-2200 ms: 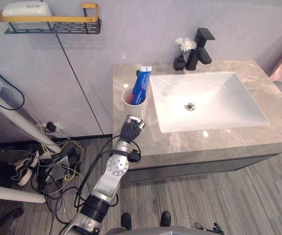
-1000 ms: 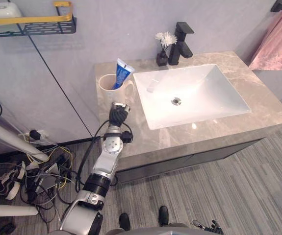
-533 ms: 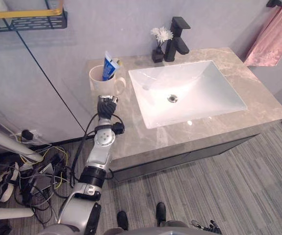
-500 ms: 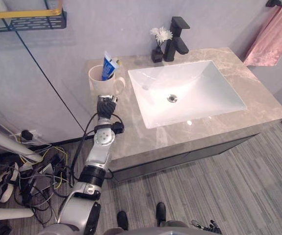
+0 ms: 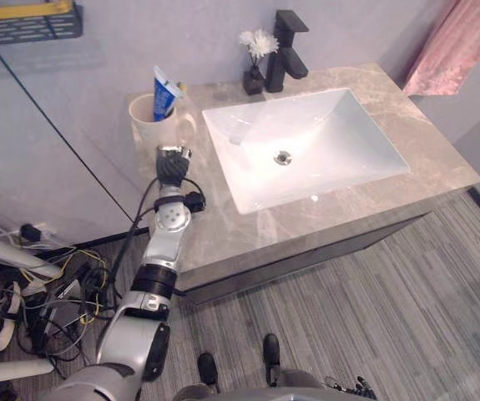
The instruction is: Organize washtable
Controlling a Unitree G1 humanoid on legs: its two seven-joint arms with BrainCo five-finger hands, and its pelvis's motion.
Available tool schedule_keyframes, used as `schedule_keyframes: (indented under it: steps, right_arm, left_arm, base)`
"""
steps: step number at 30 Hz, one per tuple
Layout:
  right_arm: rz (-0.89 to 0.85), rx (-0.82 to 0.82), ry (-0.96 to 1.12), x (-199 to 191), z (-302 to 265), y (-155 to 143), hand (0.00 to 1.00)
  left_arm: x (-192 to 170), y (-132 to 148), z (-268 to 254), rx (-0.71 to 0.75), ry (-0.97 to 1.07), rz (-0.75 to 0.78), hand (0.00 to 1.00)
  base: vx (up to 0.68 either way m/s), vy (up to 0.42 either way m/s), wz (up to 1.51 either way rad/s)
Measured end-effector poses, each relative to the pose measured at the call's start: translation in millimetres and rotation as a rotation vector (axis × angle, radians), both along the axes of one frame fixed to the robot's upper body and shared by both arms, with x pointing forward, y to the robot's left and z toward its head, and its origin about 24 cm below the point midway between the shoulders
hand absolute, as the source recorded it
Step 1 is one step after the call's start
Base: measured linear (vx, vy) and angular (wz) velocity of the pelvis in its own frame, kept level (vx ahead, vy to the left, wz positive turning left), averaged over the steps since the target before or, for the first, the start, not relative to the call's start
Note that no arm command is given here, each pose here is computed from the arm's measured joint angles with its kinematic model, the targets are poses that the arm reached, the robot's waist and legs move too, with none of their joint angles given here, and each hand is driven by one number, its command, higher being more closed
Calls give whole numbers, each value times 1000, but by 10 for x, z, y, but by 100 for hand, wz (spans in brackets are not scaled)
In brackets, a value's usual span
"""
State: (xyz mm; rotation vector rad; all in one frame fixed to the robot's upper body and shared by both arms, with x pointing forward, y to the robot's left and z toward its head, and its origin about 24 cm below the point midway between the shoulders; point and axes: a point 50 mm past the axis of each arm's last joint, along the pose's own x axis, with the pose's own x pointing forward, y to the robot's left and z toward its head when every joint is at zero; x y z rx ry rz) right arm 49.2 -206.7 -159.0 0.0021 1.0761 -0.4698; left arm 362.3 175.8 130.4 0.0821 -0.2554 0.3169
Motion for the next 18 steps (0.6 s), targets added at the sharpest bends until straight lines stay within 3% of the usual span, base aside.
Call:
schedule_keyframes:
  steps: [18]
  right_arm:
    - [5, 12, -6, -22, -1, 15, 0]
  left_arm:
    - [155, 57, 356, 101, -61, 4, 100]
  base:
    - [0, 1, -7]
